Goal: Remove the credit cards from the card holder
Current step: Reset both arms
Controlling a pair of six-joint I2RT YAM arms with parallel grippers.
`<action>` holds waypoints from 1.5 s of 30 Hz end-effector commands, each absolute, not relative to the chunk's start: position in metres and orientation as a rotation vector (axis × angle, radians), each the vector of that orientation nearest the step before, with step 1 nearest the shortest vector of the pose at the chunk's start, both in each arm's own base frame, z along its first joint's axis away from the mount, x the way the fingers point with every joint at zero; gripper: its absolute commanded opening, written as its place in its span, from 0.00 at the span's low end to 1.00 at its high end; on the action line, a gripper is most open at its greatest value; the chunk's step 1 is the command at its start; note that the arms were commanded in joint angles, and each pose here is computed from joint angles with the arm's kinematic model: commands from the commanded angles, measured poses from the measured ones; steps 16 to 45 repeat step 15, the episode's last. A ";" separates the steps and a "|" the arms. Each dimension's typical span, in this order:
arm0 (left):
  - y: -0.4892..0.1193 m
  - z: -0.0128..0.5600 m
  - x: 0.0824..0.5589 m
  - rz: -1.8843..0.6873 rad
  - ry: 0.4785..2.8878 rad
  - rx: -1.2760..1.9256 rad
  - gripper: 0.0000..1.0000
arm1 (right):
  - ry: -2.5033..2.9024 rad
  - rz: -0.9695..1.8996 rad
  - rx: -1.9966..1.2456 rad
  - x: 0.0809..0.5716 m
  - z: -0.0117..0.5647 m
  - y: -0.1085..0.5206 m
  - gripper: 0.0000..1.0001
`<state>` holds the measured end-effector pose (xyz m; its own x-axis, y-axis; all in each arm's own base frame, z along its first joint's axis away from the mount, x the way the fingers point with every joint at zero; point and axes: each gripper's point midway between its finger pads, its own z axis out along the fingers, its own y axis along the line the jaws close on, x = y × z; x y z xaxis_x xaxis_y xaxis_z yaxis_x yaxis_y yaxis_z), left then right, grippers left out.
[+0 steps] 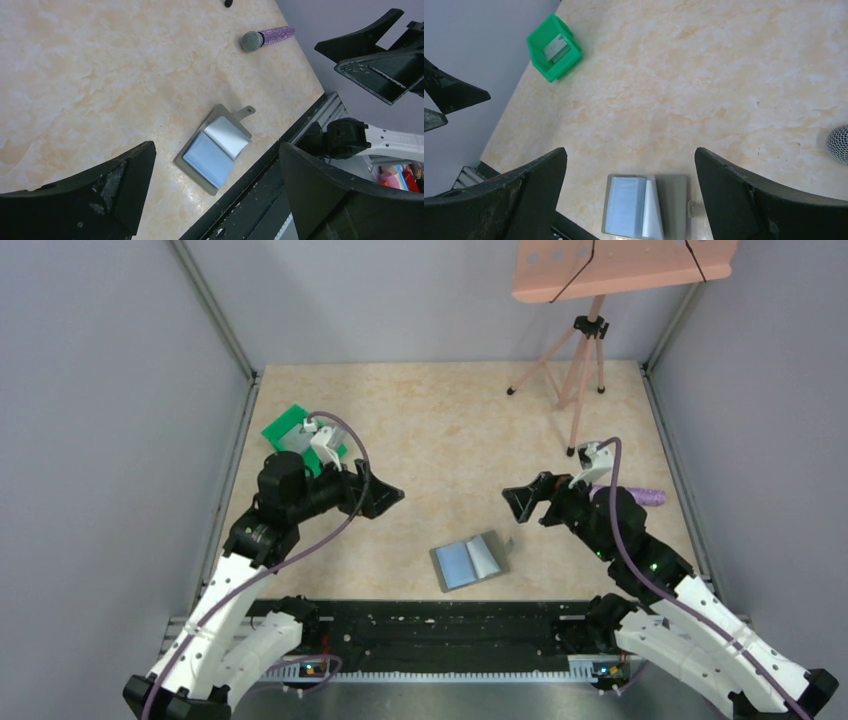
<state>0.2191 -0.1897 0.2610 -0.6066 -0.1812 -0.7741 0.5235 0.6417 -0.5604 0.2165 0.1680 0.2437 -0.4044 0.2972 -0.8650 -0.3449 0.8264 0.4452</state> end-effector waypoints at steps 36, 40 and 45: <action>-0.171 0.262 0.209 -0.900 1.950 0.283 0.99 | 1.821 0.782 0.016 0.219 0.259 0.176 0.99; -0.171 0.262 0.209 -0.900 1.950 0.283 0.99 | 1.821 0.782 0.016 0.219 0.259 0.176 0.99; -0.171 0.262 0.209 -0.900 1.950 0.283 0.99 | 1.821 0.782 0.016 0.219 0.259 0.176 0.99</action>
